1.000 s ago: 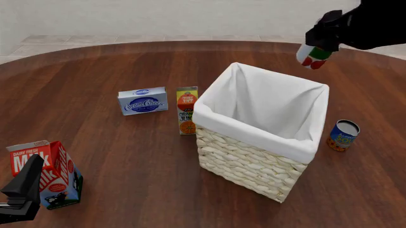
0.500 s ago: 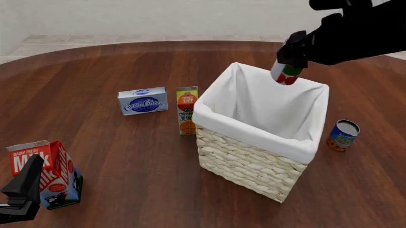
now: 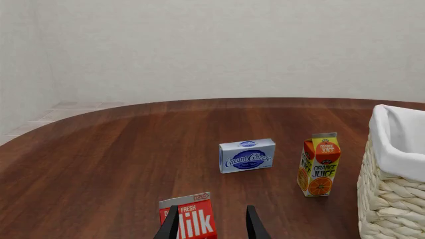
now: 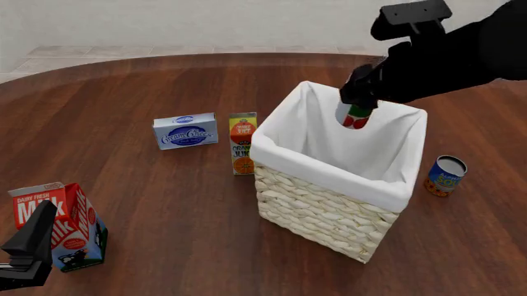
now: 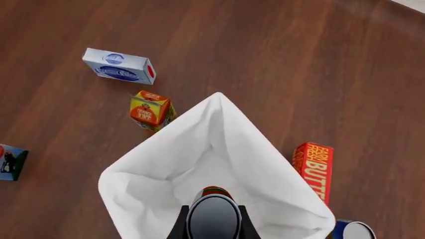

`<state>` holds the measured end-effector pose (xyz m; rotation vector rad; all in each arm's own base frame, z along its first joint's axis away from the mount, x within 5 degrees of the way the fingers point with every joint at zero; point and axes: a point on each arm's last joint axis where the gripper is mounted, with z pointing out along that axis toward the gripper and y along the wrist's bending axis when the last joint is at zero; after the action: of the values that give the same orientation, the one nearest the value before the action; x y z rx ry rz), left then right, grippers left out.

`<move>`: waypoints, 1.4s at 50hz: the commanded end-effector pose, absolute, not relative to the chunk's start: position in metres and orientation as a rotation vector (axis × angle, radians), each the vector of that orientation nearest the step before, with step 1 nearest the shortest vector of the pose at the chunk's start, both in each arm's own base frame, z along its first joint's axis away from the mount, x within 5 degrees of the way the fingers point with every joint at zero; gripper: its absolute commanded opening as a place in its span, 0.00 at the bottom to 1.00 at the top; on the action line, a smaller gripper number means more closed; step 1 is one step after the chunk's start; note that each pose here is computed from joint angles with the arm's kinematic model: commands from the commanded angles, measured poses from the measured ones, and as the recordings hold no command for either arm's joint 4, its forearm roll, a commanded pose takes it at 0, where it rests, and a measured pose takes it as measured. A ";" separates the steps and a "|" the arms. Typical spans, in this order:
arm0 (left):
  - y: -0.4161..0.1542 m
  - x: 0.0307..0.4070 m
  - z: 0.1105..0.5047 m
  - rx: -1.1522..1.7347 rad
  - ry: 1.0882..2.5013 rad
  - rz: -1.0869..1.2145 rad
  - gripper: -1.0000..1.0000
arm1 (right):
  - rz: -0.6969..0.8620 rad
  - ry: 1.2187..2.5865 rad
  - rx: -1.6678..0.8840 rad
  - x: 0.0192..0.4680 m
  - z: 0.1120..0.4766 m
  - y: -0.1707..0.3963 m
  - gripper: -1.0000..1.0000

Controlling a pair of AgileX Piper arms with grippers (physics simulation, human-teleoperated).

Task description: Pick up the alphabet soup and the tomato sauce, and put them in the basket.

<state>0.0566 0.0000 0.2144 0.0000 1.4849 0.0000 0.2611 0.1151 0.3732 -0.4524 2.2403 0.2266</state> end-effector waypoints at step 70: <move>0.000 0.057 0.214 0.000 1.485 0.000 1.00 | 0.186 2.345 -0.541 0.301 0.290 0.137 0.00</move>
<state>0.0566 0.0000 0.2144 0.0000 1.4849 0.0000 0.2982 0.1352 0.2936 -0.5606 2.3382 0.1778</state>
